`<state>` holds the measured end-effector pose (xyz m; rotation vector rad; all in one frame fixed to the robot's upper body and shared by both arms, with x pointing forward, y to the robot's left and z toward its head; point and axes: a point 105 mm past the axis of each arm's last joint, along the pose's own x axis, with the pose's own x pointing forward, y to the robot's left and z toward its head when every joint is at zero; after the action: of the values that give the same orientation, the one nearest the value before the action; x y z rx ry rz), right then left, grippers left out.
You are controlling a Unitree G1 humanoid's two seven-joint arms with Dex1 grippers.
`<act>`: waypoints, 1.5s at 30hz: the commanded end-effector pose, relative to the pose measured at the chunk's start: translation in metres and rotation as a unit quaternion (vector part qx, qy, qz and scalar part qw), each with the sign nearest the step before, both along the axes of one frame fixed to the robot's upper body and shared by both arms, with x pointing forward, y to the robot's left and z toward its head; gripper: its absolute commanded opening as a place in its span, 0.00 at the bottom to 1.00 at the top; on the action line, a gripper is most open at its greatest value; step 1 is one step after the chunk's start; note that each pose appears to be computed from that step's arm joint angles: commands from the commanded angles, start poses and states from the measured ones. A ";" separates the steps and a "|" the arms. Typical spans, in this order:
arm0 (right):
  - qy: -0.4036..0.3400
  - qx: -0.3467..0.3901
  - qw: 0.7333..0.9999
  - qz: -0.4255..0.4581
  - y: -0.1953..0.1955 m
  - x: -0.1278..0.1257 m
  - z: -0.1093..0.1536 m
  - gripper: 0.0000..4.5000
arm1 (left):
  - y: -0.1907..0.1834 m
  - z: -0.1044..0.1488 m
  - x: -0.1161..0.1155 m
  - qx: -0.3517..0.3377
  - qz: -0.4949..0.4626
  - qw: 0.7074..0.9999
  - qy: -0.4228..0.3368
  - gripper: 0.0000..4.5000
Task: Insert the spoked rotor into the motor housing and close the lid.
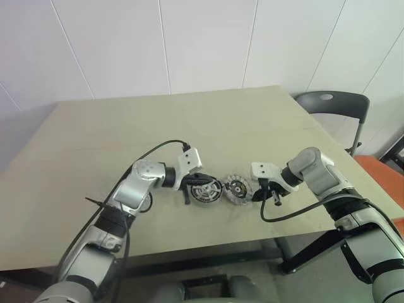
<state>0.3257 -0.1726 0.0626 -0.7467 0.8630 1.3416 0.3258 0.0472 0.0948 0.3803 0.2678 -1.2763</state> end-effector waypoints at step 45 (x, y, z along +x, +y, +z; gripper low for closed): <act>-0.040 0.201 0.979 -0.010 0.047 0.015 0.068 0.01 | 0.016 -0.055 -0.008 0.072 0.021 0.996 0.047 0.00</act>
<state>0.3370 -0.1497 0.1028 -0.4606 0.6484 1.3364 0.3229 0.0597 0.0578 0.4310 0.3689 -1.2433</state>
